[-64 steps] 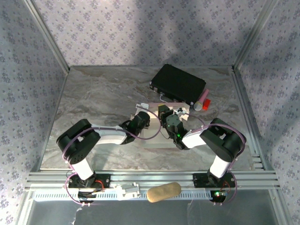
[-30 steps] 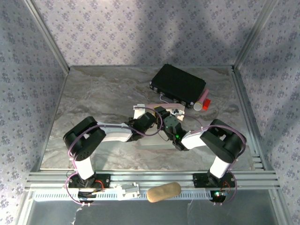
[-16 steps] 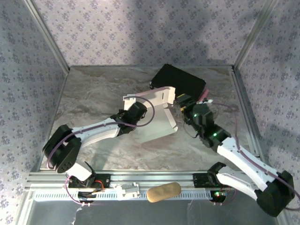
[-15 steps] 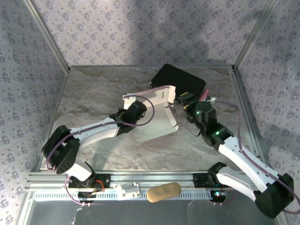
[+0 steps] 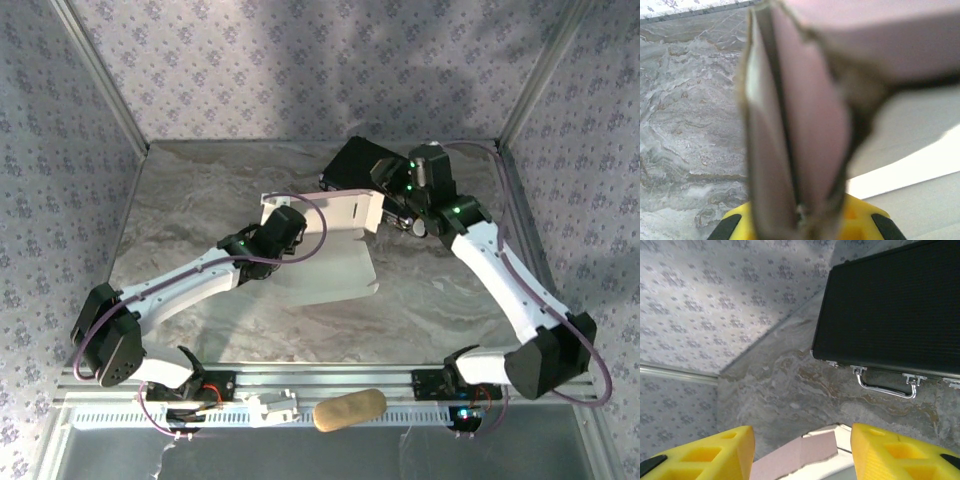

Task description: Fold the paper box

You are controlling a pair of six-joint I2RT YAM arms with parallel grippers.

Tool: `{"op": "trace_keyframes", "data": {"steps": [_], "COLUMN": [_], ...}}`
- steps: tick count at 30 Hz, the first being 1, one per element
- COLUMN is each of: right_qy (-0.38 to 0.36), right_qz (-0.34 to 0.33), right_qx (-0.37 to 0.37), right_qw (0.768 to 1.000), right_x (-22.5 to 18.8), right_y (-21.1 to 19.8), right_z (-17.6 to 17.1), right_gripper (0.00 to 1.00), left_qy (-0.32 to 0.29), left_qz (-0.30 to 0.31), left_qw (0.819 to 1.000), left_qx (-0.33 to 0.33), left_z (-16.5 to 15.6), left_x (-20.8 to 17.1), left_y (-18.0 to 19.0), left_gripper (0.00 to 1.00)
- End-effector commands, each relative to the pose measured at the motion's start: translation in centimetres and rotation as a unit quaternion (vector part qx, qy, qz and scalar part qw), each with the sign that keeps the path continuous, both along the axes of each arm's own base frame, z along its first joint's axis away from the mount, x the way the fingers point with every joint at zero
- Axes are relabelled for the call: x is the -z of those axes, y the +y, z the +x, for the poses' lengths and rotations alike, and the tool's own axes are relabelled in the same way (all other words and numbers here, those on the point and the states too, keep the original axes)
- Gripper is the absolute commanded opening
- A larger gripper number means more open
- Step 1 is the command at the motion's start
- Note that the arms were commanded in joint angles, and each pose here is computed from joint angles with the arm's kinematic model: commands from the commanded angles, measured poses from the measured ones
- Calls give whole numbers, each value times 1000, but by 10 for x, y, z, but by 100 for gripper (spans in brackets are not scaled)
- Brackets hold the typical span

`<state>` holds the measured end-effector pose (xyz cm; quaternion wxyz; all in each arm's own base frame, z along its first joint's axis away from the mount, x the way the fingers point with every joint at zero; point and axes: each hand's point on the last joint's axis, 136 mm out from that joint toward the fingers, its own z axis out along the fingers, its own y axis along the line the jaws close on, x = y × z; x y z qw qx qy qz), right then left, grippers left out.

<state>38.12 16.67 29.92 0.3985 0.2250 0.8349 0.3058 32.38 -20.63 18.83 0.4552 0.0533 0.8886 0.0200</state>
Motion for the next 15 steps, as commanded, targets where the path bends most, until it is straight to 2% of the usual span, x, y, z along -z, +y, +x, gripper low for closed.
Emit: {"op": "trace_keyframes", "data": {"steps": [1,15], "right_qy": [11,49], "right_qz": [-18,-11], "right_qx": [-40,-73], "right_qw": [999,996], "right_x": [1,35], "right_y": [12,41], "right_z": [2,-5], "right_gripper": [54,52], "left_qy": [0,-2], "left_qz": [-3,-3], "left_qw": [1000,1000], "left_qx": [17,20], "left_z": [-7,-7], "left_x": [-14,-17], "left_y": [-3,-6], "left_gripper": [0,0]}}
